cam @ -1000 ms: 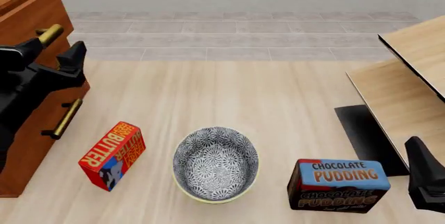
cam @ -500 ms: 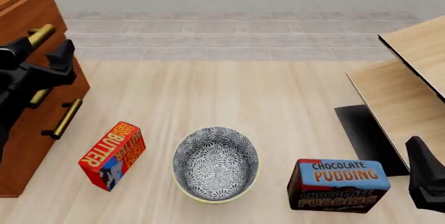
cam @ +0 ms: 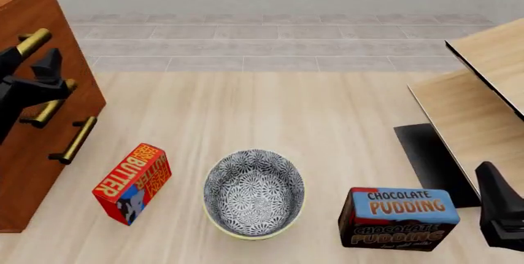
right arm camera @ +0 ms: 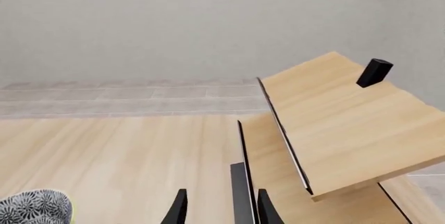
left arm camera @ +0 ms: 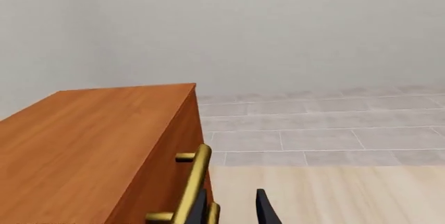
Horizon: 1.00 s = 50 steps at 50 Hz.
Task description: Close the top drawer of the cabinet and put the bowl on top of it.
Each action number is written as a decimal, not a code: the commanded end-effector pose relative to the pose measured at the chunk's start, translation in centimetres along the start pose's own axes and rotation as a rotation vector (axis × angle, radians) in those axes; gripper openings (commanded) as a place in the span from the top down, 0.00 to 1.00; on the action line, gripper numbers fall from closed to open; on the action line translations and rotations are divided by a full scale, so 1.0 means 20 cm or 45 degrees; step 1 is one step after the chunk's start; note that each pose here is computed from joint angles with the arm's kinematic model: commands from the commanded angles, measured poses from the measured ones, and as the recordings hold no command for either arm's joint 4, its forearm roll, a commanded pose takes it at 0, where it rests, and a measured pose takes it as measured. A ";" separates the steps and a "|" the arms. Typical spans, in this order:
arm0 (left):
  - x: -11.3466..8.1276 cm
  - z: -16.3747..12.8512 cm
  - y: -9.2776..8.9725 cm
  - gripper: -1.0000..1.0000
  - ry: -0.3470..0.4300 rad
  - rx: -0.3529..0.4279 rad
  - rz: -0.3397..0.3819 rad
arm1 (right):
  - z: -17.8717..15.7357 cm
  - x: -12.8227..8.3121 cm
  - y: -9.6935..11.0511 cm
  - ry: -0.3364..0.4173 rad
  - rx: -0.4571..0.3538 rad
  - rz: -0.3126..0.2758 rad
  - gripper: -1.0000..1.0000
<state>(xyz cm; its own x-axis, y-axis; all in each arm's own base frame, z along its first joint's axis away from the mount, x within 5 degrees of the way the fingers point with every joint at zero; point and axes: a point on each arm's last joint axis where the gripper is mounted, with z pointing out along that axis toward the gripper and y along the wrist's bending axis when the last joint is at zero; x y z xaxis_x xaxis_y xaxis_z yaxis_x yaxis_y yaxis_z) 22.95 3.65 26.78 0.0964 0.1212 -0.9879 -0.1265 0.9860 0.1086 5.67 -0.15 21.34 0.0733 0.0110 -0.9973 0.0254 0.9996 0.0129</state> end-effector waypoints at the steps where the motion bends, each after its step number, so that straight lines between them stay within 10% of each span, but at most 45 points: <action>1: 0.15 0.01 0.23 0.00 0.140 -0.303 -0.025 | 0.00 0.00 0.00 0.006 -0.009 -0.008 0.00; 18: 0.03 -0.07 0.19 0.00 0.096 -0.272 -0.070 | 0.00 0.00 0.00 0.003 -0.007 0.000 0.00; 50: -0.35 -0.41 -0.16 0.00 0.087 0.270 -0.070 | 0.00 -0.01 0.00 -0.017 -0.009 0.015 0.00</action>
<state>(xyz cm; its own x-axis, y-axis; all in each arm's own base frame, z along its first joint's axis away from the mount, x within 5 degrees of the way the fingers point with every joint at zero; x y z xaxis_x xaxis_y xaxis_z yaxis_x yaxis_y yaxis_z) 16.52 0.02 31.41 0.0498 0.0628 -0.9968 -0.0024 0.9980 0.0627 5.66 -0.12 21.39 0.0814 0.0182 -0.9965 0.0195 0.9996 0.0199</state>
